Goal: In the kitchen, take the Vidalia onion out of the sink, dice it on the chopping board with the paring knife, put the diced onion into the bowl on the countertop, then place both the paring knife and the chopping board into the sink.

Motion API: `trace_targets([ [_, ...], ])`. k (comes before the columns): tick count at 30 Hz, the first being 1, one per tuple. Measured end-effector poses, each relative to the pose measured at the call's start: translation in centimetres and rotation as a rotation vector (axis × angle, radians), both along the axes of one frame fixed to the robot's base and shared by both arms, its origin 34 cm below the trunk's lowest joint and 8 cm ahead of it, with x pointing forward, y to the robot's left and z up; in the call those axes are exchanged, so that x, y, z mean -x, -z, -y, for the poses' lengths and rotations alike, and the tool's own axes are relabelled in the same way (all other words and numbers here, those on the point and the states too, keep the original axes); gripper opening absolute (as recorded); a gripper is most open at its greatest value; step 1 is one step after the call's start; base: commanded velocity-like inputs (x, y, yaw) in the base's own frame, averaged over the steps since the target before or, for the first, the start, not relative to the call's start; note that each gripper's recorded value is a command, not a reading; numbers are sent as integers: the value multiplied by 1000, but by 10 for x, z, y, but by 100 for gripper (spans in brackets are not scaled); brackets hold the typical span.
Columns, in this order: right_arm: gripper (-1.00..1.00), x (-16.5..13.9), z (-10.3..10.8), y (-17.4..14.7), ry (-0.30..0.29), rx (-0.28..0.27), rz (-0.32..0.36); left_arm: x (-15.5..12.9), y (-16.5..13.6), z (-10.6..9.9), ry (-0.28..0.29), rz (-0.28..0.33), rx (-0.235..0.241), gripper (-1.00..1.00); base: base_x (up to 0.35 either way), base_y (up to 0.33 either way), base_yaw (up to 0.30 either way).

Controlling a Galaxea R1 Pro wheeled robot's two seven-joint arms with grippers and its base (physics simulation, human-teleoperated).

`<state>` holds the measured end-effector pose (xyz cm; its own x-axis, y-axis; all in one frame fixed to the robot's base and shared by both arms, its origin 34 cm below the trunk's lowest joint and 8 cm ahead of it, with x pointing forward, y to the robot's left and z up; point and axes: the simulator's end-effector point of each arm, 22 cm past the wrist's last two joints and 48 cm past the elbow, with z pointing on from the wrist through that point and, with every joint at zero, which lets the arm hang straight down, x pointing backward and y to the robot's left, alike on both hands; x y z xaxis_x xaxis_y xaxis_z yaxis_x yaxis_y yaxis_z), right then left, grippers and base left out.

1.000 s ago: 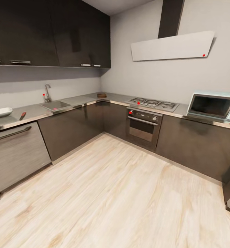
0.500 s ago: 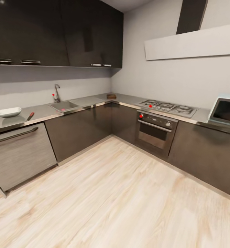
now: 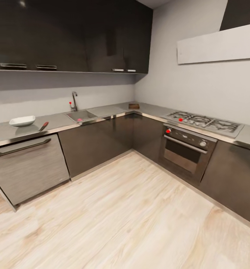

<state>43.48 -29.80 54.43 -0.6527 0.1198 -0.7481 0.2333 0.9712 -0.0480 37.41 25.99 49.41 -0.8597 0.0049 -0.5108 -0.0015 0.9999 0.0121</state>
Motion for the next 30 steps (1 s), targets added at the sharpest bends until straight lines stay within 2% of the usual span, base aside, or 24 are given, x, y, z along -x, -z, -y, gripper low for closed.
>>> trace_targets([
  [16,100,0,1,0,0,1,0,0,0,0,0,0,0,100,328,-125,229],
  [30,100,0,1,0,1,2,1,0,0,0,0,0,0,100,328,-131,19],
])
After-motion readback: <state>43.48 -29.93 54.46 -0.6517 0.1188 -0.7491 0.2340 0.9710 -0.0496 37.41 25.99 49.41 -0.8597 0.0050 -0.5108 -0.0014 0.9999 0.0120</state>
